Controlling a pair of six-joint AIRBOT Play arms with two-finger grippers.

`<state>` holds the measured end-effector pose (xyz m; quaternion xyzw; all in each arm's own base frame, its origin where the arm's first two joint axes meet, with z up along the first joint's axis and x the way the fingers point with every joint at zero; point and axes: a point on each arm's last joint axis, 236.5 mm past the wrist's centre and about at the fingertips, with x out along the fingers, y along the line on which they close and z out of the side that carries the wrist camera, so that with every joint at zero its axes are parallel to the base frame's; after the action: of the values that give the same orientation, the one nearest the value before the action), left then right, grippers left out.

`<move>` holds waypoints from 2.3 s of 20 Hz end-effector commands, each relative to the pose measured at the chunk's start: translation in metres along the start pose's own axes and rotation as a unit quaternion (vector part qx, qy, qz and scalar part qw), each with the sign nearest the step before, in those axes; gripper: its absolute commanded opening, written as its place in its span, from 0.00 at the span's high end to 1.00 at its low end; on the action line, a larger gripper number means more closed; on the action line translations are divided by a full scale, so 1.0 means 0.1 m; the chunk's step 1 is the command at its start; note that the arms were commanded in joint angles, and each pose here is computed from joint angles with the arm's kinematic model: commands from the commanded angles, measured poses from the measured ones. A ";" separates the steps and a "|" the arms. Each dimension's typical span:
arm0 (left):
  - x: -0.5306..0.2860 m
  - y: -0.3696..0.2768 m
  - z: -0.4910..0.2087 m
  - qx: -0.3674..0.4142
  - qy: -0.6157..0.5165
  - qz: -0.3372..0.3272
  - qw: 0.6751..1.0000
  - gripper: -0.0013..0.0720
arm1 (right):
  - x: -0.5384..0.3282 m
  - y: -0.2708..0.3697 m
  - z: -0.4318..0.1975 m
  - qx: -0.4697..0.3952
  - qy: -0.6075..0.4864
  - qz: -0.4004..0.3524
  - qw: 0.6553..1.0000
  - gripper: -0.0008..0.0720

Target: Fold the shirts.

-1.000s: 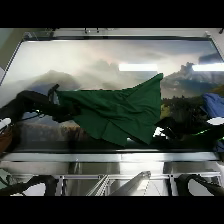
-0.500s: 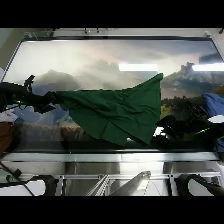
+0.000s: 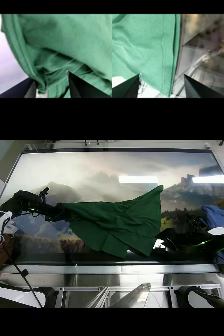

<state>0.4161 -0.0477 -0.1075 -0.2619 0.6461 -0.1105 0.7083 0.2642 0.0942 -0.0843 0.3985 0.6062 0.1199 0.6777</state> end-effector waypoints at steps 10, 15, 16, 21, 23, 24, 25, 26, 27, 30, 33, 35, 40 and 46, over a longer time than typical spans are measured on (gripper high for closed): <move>-0.43 0.40 -0.01 -0.084 0.002 -0.081 0.993 0.05 | -0.01 -0.06 -0.03 -0.009 0.007 -0.014 1.000 0.16; -0.06 0.27 0.12 -0.088 -0.004 -0.099 0.991 0.31 | -0.01 -0.06 -0.04 -0.009 0.008 -0.013 1.000 0.16; 0.03 0.25 0.11 -0.094 0.003 -0.108 0.990 0.31 | -0.01 -0.06 -0.04 -0.009 0.009 -0.013 1.000 0.16; 0.22 0.04 0.09 -0.067 0.010 -0.117 0.991 0.31 | -0.01 -0.05 -0.06 -0.010 0.013 -0.012 1.000 0.16; 0.26 -0.02 0.06 -0.053 0.015 -0.116 0.992 0.48 | -0.01 -0.07 -0.07 -0.011 0.014 -0.015 1.000 0.16; 0.26 -0.03 0.06 -0.050 0.015 -0.116 0.992 0.86 | -0.01 -0.11 -0.07 -0.008 0.015 -0.023 1.000 0.16; 0.26 -0.04 0.05 -0.049 0.017 -0.118 0.992 0.96 | -0.01 -0.18 -0.07 0.006 0.016 -0.039 0.999 0.16; 0.25 -0.05 0.04 -0.050 0.019 -0.122 0.991 0.96 | -0.01 -0.27 -0.07 0.016 0.015 -0.056 0.998 0.16; 0.24 -0.06 0.03 -0.051 0.022 -0.124 0.991 0.96 | -0.01 -0.31 -0.07 0.021 0.014 -0.063 0.998 0.16; 0.15 -0.09 0.02 -0.048 0.022 -0.130 0.990 0.96 | 0.05 -0.24 -0.06 0.042 0.015 -0.041 0.998 0.16; -0.03 -0.10 0.09 -0.046 0.002 -0.131 0.990 0.96 | 0.18 -0.12 -0.07 0.068 0.022 0.007 0.997 0.16; -0.12 -0.08 0.09 -0.048 0.000 -0.136 0.990 0.95 | 0.32 -0.05 -0.13 0.080 0.038 0.034 0.996 0.16; -0.29 -0.15 0.03 -0.040 0.006 -0.147 0.988 0.95 | 0.66 0.31 -0.31 0.053 0.079 0.107 0.990 0.70; -0.73 -0.51 -0.15 0.006 0.012 -0.170 0.985 0.95 | -0.40 1.53 0.16 -0.028 -0.017 0.394 0.918 0.96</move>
<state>0.4136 -0.0493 -0.0490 -0.3719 0.6005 -0.2066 0.6770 0.2900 0.1758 -0.0426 0.5361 0.5254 0.2876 0.5949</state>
